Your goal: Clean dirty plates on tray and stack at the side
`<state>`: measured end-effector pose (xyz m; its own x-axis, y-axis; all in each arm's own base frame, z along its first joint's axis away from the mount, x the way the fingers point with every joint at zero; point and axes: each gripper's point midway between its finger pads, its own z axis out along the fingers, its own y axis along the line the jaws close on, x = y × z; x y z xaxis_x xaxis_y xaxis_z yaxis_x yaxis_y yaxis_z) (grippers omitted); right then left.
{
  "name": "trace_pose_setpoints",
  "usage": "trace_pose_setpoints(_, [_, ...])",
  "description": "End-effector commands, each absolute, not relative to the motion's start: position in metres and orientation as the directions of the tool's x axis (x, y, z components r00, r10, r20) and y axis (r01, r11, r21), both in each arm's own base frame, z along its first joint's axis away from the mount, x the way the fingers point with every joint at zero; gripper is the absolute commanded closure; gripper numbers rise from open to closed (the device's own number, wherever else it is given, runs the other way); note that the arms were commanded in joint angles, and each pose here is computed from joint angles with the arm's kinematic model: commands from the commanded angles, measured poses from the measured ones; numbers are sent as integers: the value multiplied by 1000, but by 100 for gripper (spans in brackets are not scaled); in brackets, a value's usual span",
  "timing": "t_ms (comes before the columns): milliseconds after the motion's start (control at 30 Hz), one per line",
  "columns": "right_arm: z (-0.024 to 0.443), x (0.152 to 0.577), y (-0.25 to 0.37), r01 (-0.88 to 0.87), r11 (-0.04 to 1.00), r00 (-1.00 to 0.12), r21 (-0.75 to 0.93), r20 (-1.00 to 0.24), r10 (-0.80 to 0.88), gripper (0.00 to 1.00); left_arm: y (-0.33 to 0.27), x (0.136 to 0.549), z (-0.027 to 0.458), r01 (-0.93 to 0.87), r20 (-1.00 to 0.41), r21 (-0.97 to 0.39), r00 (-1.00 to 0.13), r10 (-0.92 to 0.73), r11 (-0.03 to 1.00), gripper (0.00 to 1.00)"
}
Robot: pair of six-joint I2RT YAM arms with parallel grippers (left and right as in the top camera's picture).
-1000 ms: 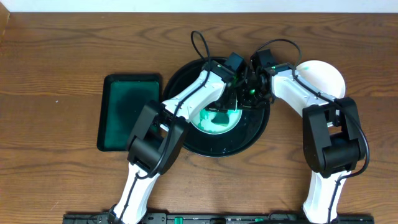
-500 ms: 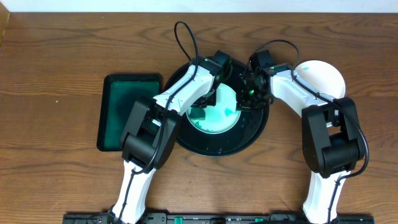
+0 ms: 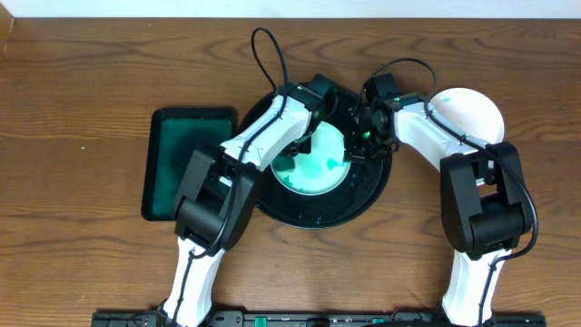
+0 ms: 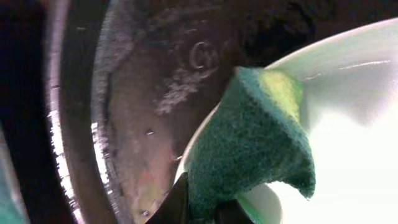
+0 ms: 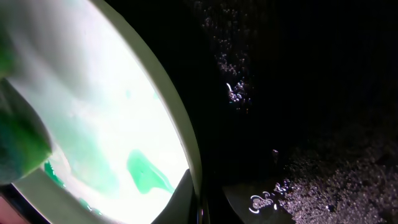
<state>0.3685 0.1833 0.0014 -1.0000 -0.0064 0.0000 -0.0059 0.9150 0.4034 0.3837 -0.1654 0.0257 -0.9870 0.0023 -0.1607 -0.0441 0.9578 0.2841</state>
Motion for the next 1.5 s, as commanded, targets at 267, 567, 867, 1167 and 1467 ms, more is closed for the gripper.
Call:
trace_pose_setpoints(267, [-22,353,174,6,940,-998,341,56,-14,99,-167,374,50,-35,-151,222,-989,-1,974,93])
trace_pose_setpoints(567, [-22,353,174,7,941,-998,340,59,-14,99,-248,356,45,145,-90,-91,-986,137,985,93])
trace_pose_setpoints(867, [-22,350,173,11,942,-997,336,71,-14,99,-274,362,26,149,-93,-184,-987,133,972,93])
trace_pose_setpoints(1167, [-22,349,173,14,942,-997,335,76,-13,99,-286,354,-18,137,-1,-240,-990,141,961,93])
trace_pose_setpoints(1467, [-22,345,172,25,944,-996,330,92,-6,99,-213,405,-27,17,-136,9,-990,18,1000,93])
